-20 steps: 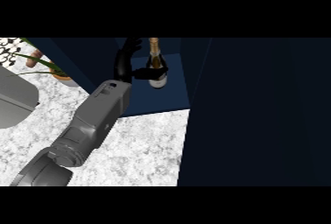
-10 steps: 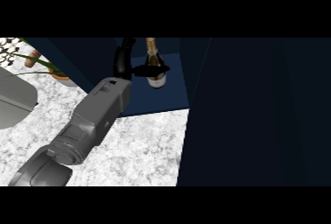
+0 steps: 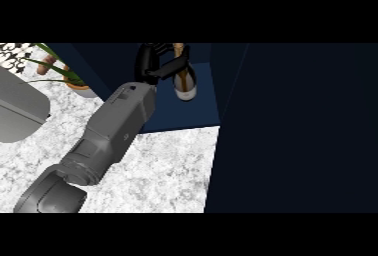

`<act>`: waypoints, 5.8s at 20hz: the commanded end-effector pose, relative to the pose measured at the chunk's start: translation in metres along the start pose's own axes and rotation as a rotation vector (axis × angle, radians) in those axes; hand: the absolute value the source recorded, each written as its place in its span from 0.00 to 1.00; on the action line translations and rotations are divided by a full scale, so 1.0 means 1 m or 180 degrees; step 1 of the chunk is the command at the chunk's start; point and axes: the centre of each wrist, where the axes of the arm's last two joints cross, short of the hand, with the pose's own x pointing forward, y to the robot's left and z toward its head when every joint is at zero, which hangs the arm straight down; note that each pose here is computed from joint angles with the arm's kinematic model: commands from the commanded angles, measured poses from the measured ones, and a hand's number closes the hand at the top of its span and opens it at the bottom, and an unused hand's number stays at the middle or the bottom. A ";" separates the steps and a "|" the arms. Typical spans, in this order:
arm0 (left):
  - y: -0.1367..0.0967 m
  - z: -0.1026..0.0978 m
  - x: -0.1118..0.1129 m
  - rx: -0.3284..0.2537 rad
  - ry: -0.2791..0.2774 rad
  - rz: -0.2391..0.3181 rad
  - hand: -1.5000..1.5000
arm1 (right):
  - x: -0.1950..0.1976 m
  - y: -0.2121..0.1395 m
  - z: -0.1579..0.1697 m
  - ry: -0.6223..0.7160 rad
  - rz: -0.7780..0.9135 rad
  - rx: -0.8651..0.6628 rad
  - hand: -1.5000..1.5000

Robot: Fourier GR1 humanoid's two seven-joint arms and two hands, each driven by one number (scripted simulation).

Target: Pick up the wine, place it into the cabinet and close the cabinet

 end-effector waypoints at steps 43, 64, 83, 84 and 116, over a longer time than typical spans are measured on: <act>-0.010 0.147 -0.026 -0.0772 0.0322 0.1289 0.00 | 0.051 -0.013 0.015 0.0176 -0.0115 -0.0287 0.00; 0.124 0.224 -0.006 -0.0557 0.0047 0.1182 0.00 | 0.051 -0.005 0.029 0.0511 -0.0195 0.1154 1.00; 0.221 0.229 0.027 -0.0405 -0.0092 0.1065 0.00 | 0.046 0.011 0.020 0.0279 -0.0344 0.1568 1.00; 0.225 0.227 0.032 -0.0399 -0.0103 0.1028 0.00 | 0.048 0.010 0.019 0.0242 -0.0308 0.1578 1.00; 0.272 0.214 0.029 -0.0397 -0.0095 0.1040 0.00 | 0.016 0.134 -0.174 0.0211 -0.0256 0.1536 1.00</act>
